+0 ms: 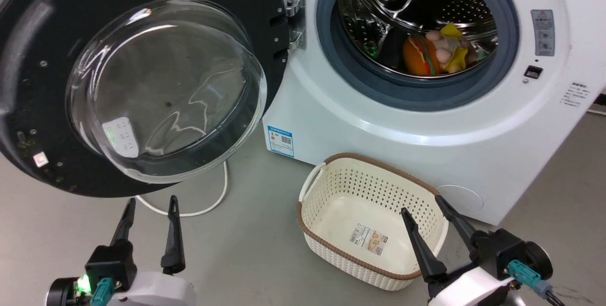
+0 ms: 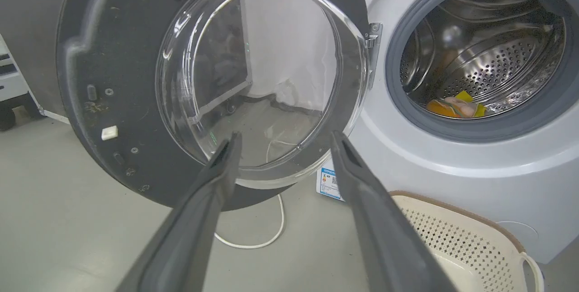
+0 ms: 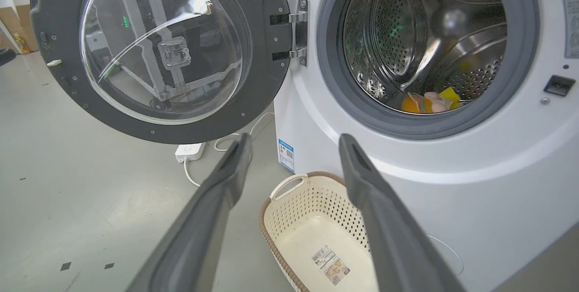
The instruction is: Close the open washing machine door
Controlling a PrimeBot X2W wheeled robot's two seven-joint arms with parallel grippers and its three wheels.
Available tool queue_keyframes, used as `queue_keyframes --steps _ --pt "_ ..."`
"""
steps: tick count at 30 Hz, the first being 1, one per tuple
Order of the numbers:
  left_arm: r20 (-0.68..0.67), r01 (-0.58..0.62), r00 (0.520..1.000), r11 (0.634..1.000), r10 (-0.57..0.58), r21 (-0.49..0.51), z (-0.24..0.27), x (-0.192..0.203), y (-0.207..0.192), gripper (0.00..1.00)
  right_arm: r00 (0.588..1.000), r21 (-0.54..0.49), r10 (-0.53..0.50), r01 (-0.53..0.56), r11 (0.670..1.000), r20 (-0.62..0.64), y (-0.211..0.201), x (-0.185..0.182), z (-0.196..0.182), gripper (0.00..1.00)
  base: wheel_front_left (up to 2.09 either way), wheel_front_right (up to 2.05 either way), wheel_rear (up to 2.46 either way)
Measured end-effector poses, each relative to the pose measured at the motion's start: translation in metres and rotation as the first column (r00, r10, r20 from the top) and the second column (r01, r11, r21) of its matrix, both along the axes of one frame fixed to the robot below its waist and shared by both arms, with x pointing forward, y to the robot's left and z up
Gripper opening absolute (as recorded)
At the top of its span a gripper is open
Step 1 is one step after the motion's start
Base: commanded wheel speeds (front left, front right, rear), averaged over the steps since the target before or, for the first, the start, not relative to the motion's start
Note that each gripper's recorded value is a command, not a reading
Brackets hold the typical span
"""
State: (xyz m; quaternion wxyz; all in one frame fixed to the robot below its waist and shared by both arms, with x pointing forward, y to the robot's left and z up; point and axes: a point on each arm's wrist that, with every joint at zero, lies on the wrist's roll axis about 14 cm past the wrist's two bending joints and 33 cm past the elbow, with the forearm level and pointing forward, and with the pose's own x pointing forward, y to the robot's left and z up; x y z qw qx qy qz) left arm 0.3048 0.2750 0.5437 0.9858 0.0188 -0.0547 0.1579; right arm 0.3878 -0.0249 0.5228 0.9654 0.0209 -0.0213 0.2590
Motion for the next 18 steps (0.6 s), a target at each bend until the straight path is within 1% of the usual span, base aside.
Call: queue_keyframes --steps 5,6,7,8,13,15,17,18 --pt "0.012 -0.024 1.0 1.0 0.024 -0.01 0.001 -0.008 0.009 1.0 1.0 0.013 0.026 -0.026 1.0 0.003 0.009 -0.001 0.001 1.0 0.0 0.0 0.0" --pt "0.014 -0.024 1.0 1.0 0.024 -0.014 0.001 -0.009 0.01 0.65 1.0 0.013 0.031 -0.031 0.999 0.003 0.01 -0.001 0.001 1.0 0.0 0.0 0.0" --pt "0.019 -0.025 0.999 1.0 0.025 -0.016 0.002 -0.01 0.011 0.1 0.999 0.014 0.034 -0.034 0.999 0.004 0.012 -0.001 0.001 1.0 0.0 0.0 0.0" --pt "0.026 -0.025 0.999 0.999 0.026 -0.019 0.003 -0.011 0.012 0.0 0.999 0.016 0.038 -0.038 0.999 0.008 0.013 -0.001 0.001 1.0 0.0 0.0 0.0" --pt "0.064 -0.049 0.997 0.998 0.051 -0.024 0.013 -0.017 0.023 0.0 0.999 0.02 0.046 -0.046 0.999 0.003 0.016 -0.001 -0.001 1.0 0.0 0.0 0.0" --pt "0.097 -0.069 0.993 0.997 0.072 -0.038 0.022 -0.018 0.035 0.0 0.999 0.023 0.044 -0.044 0.999 -0.01 0.015 0.0 -0.007 1.0 0.0 0.0 0.0" --pt "0.118 -0.078 0.99 0.997 0.078 0.0 0.033 -0.017 0.047 0.0 0.999 0.025 0.046 -0.046 0.999 -0.018 0.015 0.001 -0.011 1.0 0.0 0.0 0.0" --pt "0.118 -0.078 0.99 0.997 0.078 0.0 0.033 -0.017 0.047 0.0 0.999 0.025 0.046 -0.046 0.999 -0.018 0.015 0.001 -0.011 1.0 0.0 0.0 0.0"
